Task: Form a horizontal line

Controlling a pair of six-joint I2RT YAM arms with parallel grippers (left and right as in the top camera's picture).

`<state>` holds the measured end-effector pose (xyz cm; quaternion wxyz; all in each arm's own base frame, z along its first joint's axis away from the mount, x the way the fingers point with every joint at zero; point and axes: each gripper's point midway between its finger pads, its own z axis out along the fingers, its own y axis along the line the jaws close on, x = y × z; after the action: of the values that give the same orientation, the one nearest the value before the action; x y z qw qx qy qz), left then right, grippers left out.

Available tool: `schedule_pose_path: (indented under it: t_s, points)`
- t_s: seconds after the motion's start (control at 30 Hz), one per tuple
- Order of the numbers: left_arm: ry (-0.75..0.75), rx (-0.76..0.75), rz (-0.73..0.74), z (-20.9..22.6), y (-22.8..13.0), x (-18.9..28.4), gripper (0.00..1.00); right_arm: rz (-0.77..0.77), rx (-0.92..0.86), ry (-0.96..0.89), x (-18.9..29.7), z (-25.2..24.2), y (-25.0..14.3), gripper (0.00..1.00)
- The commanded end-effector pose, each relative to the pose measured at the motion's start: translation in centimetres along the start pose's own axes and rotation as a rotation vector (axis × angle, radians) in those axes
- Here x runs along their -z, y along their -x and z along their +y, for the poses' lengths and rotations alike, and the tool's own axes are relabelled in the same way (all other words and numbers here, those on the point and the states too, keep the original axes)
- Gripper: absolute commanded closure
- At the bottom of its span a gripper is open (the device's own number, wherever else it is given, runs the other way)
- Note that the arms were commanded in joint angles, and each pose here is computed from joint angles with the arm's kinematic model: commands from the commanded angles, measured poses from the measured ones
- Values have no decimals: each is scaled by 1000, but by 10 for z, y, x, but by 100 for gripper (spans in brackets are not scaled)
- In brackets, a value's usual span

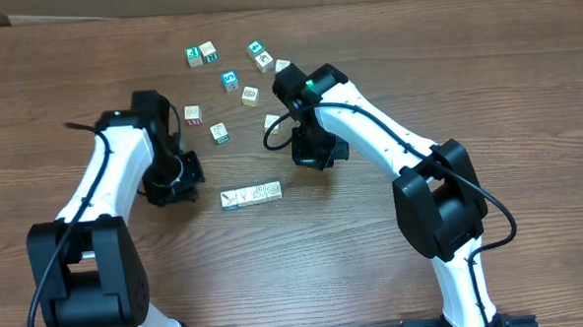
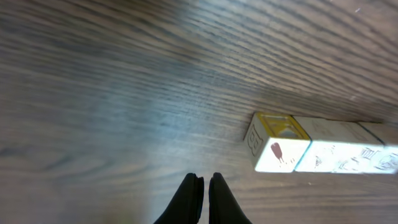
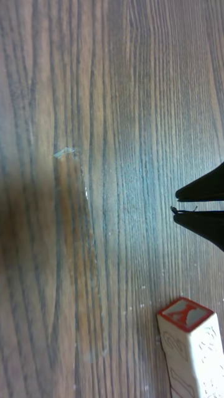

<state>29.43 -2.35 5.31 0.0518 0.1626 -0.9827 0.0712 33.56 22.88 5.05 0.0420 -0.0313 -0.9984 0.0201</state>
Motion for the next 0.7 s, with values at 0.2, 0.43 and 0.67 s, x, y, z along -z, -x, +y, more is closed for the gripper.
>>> schedule_pose_path:
  t_s: [0.2,0.43,0.67]
  points:
    - [-24,-51,-26,-9,2,-19,96,14,-14,-5,-22,-5,-13,96]
    - [23,-116,-44,-19,-2,-25,96,37,-10,15,-29,-3,-19,96]
    - [122,-92,-71,-8,0,-25,96,28,-3,32,-29,1,-16,96]
